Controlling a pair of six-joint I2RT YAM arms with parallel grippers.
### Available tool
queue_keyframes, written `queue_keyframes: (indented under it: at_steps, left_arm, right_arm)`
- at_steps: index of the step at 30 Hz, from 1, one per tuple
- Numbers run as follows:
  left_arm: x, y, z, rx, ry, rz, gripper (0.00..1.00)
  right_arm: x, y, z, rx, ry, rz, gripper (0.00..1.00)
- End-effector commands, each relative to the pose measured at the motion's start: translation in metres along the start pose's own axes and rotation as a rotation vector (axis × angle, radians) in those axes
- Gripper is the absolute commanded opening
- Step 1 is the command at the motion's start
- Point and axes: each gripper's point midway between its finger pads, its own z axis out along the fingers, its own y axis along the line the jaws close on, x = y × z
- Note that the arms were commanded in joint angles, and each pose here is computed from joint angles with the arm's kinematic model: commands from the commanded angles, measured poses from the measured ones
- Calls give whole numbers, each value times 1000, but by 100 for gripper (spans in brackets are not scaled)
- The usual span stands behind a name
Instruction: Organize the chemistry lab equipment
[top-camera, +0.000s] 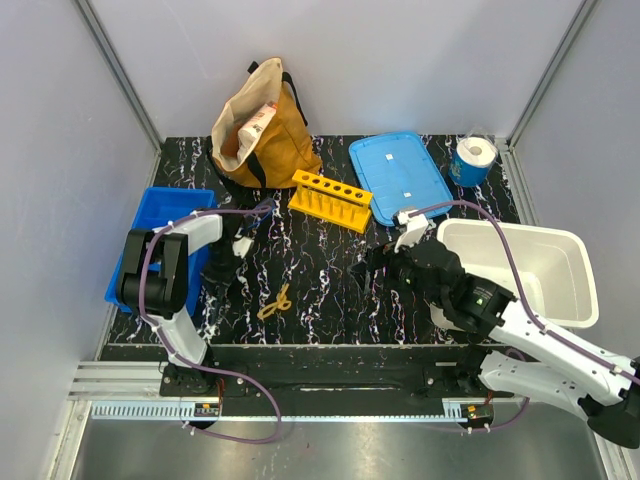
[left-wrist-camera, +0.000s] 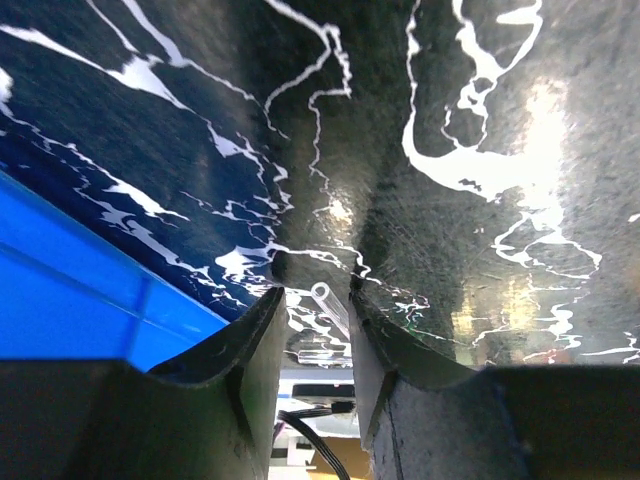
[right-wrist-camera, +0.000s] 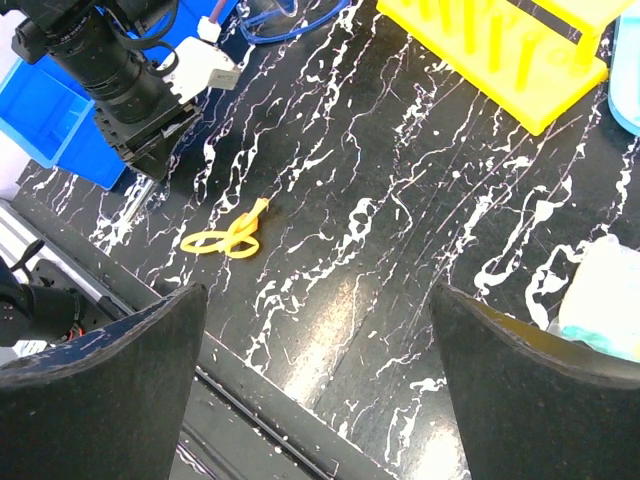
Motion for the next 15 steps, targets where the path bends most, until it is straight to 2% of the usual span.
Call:
queue_keyframes:
  at_steps: [1,3,12,15]
  left_arm:
    - [4,-4,6,34,34,10,35]
    - [3,-5,6,38,33,10,35]
    - [-8,-15,-4,103,-1,1,12]
    - [-13,-21,-10,138,-33,0,8]
  right_arm:
    - [-4,-7,-5,24,-39,-18,98]
    - [-2,-9,-6,28,-37,-22,98]
    - [-7,-11,-9,43,-55,-27,98]
    - [-7,-11,-8,44,-56,-27,98]
